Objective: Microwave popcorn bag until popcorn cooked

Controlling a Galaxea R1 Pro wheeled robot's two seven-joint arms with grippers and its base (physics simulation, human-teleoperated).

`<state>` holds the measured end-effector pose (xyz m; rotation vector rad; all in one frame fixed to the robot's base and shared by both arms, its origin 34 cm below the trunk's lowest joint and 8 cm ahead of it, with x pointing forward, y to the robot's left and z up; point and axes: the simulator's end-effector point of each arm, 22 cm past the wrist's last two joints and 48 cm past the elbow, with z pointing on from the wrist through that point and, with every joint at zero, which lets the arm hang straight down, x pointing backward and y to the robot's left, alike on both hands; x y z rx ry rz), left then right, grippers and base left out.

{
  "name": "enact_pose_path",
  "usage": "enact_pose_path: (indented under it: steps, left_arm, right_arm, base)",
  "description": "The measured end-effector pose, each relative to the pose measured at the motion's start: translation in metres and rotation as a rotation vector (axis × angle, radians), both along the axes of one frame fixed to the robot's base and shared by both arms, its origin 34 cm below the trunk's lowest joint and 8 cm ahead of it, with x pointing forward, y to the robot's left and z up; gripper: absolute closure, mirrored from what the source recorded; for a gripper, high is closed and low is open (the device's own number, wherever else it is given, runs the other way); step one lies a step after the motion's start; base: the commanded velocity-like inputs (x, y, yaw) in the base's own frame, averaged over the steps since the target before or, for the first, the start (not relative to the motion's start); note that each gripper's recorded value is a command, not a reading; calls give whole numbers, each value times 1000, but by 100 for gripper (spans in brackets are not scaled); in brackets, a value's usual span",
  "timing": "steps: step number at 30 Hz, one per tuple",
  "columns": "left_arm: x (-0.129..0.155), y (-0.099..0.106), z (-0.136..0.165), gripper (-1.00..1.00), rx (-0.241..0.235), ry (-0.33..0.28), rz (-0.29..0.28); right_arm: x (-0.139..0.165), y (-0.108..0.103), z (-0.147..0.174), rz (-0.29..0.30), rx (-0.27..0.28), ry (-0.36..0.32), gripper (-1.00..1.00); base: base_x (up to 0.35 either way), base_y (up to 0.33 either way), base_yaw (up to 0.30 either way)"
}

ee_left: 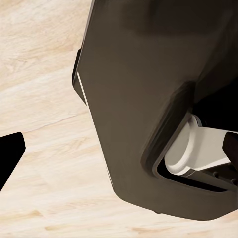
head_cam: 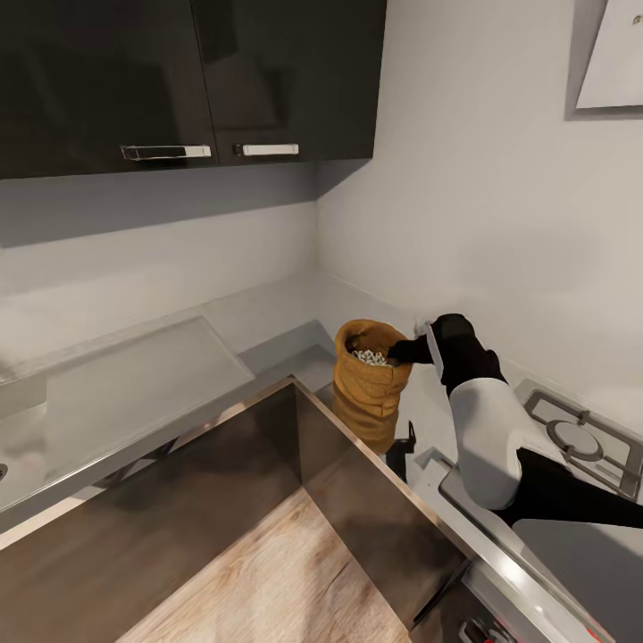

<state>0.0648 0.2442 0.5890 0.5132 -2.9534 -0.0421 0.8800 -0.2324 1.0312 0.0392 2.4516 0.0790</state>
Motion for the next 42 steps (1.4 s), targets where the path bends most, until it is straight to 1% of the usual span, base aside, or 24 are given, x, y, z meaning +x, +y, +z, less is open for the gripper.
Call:
enact_pose_path:
  steps: [1,6,9,11,15,18,23,27,28,29,33,36,38,40,42]
  left_arm:
    - [0,0,0,-100,0,0,0]
    - [0,0,0,-100,0,0,-1]
    - [0,0,0,-100,0,-1,-1]
    - [0,0,0,-100,0,0,-1]
    - [0,0,0,-100,0,0,-1]
    - [0,0,0,-100,0,0,-1]
    - [0,0,0,-100,0,-1,-1]
    - [0,0,0,-100,0,0,-1]
    - [0,0,0,-100,1,0,-1]
    - [0,0,0,-100,1,0,-1]
    - [0,0,0,-100,1,0,-1]
    - [0,0,0,-100,1,0,-1]
    - [0,0,0,-100,1,0,-1]
    - [0,0,0,-100,1,1,-1]
    - [0,0,0,-100,2,0,-1]
  right_arm:
    - [1,0,1,0,0,-4,100]
    - [1,-1,1,0,1,-3,100]
    - [-1,-5,2,-3,-17,2,100]
    - [-1,-2,0,-1,-4,7,100]
    - [-3,0,-2,-1,3,15,100]
    - [-10,0,-6,-4,10,56,100]
    - [-26,-1,-16,-17,22,148,100]
    - [-24,-5,-11,-25,21,135,100]
    - [-22,-6,-7,-30,21,124,100]
    - [-18,-12,5,-43,18,93,100]
    - [-9,-20,29,-64,9,32,100]
    - [-8,-24,33,-70,-5,22,100]
    - [-8,-31,33,-81,-33,23,100]
    - [-10,-41,33,-94,-76,28,100]
    - [-10,-45,33,-99,-95,31,100]
  base:
    - [0,0,0]
    - [0,0,0]
    - [0,0,0]
    - [0,0,0]
    - [0,0,0]
    - [0,0,0]
    - [0,0,0]
    - [0,0,0]
    - [0,0,0]
    - [0,0,0]
    - [0,0,0]
    - [0,0,0]
    - [0,0,0]
    - [0,0,0]
    - [0,0,0]
